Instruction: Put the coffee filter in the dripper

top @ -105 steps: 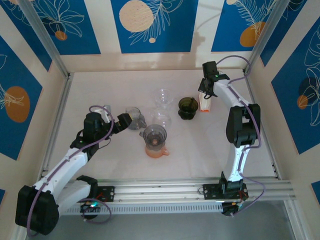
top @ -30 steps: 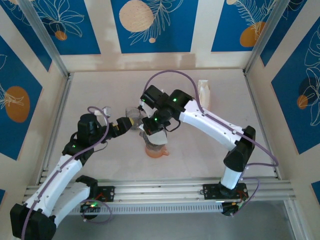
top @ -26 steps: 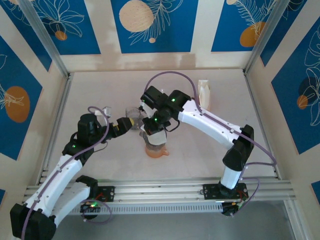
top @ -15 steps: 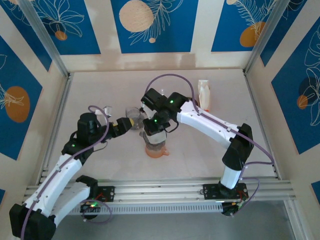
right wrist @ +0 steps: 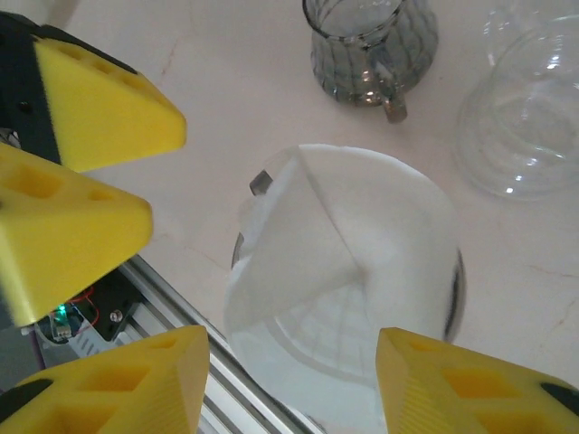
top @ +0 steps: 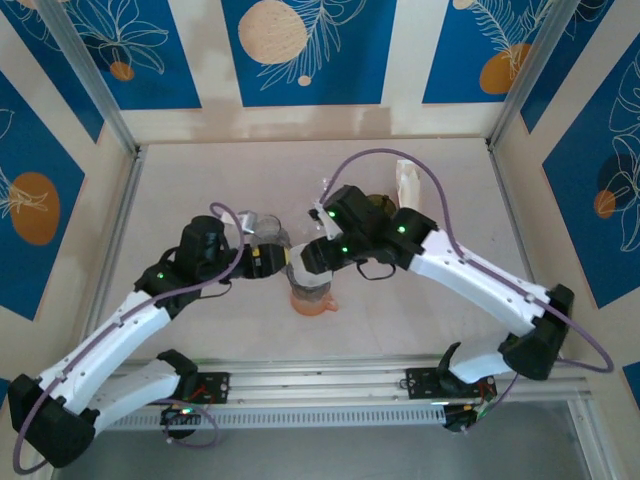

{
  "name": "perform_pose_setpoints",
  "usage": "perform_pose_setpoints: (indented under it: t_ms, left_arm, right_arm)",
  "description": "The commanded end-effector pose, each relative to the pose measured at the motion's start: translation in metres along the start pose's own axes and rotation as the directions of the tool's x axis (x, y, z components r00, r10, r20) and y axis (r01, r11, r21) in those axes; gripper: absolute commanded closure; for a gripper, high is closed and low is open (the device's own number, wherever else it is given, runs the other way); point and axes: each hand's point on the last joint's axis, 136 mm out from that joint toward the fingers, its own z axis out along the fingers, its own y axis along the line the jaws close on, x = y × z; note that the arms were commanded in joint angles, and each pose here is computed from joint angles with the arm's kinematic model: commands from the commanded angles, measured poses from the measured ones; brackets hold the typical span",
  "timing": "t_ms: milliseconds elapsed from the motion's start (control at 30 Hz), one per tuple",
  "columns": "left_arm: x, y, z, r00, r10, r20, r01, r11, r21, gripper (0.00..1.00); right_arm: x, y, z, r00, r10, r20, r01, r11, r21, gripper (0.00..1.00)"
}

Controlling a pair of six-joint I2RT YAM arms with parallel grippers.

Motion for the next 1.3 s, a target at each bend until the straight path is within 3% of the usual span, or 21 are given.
perform_pose_setpoints:
  t_ms: [0, 333, 600, 833, 1267]
  left_arm:
    - [0.009, 0.000, 0.007, 0.994, 0.082, -0.069, -0.087, 0.994, -0.070, 0.30]
    - [0.036, 0.022, 0.028, 0.976, 0.078, -0.202, -0.112, 0.980, -0.166, 0.38]
    - [0.039, 0.026, 0.030, 0.978, 0.064, -0.199, -0.101, 0.979, -0.180, 0.40]
    - [0.040, 0.029, 0.033, 0.979, 0.053, -0.195, -0.089, 0.979, -0.182, 0.40]
    - [0.035, 0.022, 0.035, 0.985, 0.021, -0.173, -0.048, 0.987, -0.151, 0.38]
  right_arm:
    - [-0.003, -0.018, 0.004, 0.996, 0.072, 0.048, -0.073, 0.997, 0.027, 0.47]
    - [0.009, -0.043, 0.019, 0.992, 0.125, 0.011, -0.125, 0.989, 0.076, 0.44]
    - [0.007, -0.047, 0.030, 0.994, 0.111, -0.024, -0.108, 0.990, 0.093, 0.45]
    - [0.012, -0.044, 0.039, 0.995, 0.081, -0.050, -0.076, 0.992, 0.099, 0.61]
    - [0.018, -0.059, 0.039, 0.998, 0.043, -0.052, -0.029, 0.971, 0.238, 0.61]
